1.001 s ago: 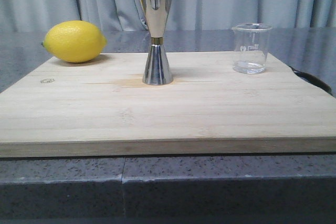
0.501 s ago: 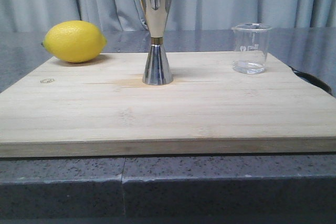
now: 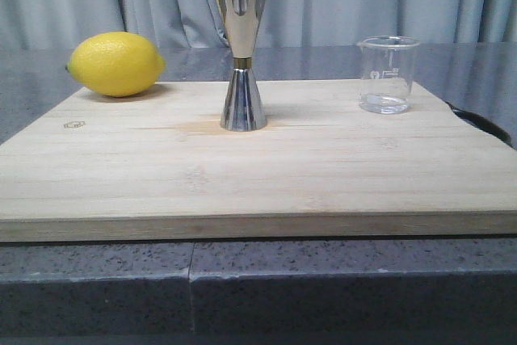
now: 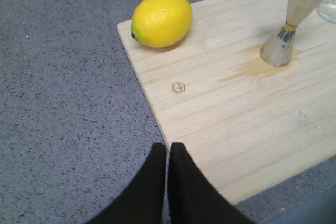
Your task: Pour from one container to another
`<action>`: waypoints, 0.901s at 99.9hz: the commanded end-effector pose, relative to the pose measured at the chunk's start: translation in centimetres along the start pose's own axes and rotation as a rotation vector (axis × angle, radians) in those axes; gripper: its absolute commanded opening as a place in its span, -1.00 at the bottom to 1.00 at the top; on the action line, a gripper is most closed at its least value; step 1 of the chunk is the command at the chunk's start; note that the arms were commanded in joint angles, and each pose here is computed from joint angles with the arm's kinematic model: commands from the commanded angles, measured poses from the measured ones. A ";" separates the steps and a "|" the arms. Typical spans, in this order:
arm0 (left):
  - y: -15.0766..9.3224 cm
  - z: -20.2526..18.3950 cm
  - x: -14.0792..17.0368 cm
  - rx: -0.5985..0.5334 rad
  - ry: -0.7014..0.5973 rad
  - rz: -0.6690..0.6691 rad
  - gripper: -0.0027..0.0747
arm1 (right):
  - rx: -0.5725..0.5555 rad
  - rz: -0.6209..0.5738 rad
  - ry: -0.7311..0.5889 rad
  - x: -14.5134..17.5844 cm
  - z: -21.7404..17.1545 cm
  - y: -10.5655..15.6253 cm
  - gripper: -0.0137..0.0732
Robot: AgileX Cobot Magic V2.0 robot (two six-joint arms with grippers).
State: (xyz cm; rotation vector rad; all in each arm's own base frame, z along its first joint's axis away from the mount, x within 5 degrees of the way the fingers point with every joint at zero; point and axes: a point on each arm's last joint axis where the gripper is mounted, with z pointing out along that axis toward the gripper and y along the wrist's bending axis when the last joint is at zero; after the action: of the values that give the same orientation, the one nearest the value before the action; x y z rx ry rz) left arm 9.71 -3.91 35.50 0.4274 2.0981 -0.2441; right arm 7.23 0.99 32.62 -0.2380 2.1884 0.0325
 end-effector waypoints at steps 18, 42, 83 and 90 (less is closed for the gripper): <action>1.8 -0.9 3.7 -0.248 -0.425 -0.065 -0.98 | 0.014 -0.006 -0.097 -1.4 -0.7 -0.2 -0.85; 1.7 1.4 11.5 -0.333 -0.611 -0.063 -0.98 | 0.014 -0.006 -0.097 -1.4 -0.7 -0.2 -0.85; 1.7 2.9 14.8 -0.350 -0.686 -0.050 -0.98 | 0.014 -0.006 -0.095 -1.4 -0.7 -0.2 -0.85; 1.7 2.9 14.8 -0.350 -0.686 -0.050 -0.98 | 0.014 -0.006 -0.095 -1.4 -0.7 -0.2 -0.85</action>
State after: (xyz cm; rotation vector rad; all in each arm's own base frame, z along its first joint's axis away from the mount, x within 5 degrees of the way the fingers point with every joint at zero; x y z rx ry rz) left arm 5.59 -0.44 20.65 0.0744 1.5468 -0.0406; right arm 7.23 0.97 32.68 -0.2364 2.1858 0.0314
